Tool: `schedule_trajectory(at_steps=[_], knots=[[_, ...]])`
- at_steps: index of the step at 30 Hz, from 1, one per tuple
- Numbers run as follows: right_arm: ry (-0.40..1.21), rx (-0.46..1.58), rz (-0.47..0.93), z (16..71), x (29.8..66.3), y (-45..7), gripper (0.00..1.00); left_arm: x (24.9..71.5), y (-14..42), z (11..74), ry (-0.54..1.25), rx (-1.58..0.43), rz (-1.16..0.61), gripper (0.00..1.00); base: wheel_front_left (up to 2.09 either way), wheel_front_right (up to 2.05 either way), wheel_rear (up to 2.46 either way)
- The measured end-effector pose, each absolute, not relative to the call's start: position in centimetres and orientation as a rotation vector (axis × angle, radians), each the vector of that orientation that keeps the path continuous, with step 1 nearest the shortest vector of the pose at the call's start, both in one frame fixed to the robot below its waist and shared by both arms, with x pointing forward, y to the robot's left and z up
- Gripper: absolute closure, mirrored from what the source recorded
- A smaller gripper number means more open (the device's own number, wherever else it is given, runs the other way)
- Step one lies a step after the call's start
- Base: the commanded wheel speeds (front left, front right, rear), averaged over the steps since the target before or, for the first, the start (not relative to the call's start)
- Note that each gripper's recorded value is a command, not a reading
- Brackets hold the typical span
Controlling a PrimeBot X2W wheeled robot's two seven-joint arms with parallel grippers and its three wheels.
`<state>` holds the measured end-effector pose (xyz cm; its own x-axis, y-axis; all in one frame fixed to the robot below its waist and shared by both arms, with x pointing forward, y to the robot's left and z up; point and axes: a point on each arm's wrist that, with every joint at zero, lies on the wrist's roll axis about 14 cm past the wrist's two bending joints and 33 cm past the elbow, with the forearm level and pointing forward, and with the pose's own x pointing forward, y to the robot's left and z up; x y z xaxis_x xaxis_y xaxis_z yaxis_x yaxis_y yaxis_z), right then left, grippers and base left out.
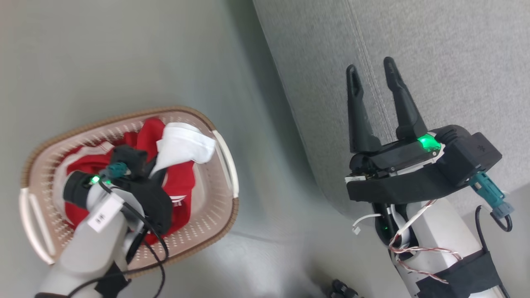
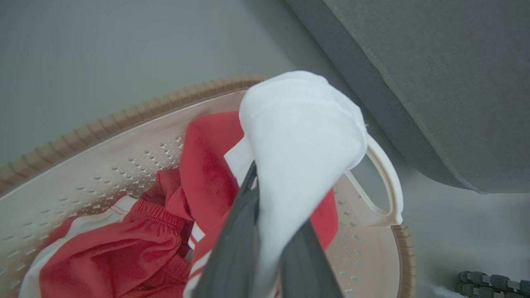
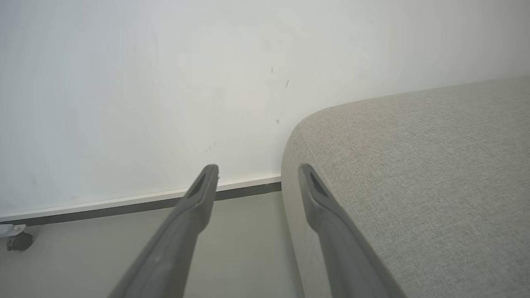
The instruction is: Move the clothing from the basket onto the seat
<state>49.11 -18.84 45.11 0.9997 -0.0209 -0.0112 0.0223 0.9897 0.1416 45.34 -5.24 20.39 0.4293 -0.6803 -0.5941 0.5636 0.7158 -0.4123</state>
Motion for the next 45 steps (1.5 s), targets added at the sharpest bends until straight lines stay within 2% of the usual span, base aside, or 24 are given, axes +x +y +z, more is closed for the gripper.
schedule_trajectory(at_steps=[11, 23, 36, 45], knots=[[-0.067, 0.175, 0.004, 48.5, 48.8, -18.6, 0.0, 47.2, -5.0, 29.5, 0.545, -0.203, -0.784, 1.0, 0.0, 0.0, 0.0], [-0.127, 0.225, 0.108, 51.7, 47.6, -16.0, 0.0, 48.5, -2.2, 39.8, 0.307, -0.268, -0.711, 1.0, 0.0, 0.0, 0.0], [-0.128, 0.278, 0.246, 53.3, 43.4, -11.6, 0.0, 47.7, 0.8, 52.8, 0.006, -0.29, -0.662, 1.0, 0.0, 0.0, 0.0], [-0.144, 0.294, 0.329, 54.5, 40.0, -9.1, 0.0, 45.9, 0.8, 60.0, -0.166, -0.281, -0.678, 1.0, 0.0, 0.0, 0.0]])
